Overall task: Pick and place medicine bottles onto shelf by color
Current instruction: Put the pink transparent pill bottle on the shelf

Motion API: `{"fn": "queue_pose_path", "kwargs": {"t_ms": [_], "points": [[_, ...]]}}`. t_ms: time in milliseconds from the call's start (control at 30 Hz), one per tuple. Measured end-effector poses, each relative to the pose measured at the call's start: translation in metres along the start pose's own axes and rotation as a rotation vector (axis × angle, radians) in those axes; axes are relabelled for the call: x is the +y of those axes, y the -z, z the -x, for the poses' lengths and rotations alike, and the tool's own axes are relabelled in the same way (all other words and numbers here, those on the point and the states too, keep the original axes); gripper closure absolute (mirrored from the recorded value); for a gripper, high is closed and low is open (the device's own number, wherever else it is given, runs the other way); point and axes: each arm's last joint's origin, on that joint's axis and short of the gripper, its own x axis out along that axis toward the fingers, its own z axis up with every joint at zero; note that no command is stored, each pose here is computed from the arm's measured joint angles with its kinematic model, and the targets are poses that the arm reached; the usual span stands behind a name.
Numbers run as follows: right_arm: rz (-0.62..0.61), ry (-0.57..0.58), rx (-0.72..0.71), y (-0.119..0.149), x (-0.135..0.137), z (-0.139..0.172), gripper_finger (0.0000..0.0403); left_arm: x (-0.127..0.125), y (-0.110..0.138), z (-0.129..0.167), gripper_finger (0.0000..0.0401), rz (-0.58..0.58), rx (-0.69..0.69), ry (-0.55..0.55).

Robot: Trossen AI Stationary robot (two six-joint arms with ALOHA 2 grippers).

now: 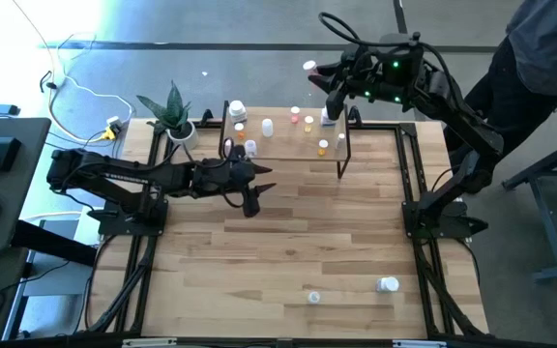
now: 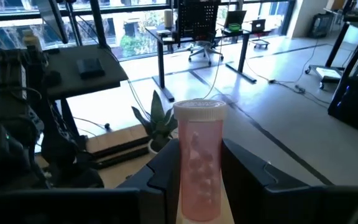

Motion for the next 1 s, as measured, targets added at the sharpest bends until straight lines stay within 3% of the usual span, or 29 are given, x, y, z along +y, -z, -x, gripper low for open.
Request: {"fn": "queue_pose_path", "kwargs": {"t_ms": [567, 767, 1000], "points": [[-0.033, 0.076, 0.008, 0.003, -0.010, -0.006, 0.0313, 0.036, -0.023, 0.033, 0.0221, 0.046, -0.125, -0.096], [-0.037, 0.179, 0.039, 0.009, -0.001, -0.022, 0.0313, 0.052, -0.032, 0.051, 0.0221, 0.023, -0.183, -0.149], [-0.021, 0.192, 0.093, 0.022, 0.013, -0.053, 0.0313, 0.068, -0.038, 0.067, 0.0221, 0.036, -0.235, -0.205]]}}
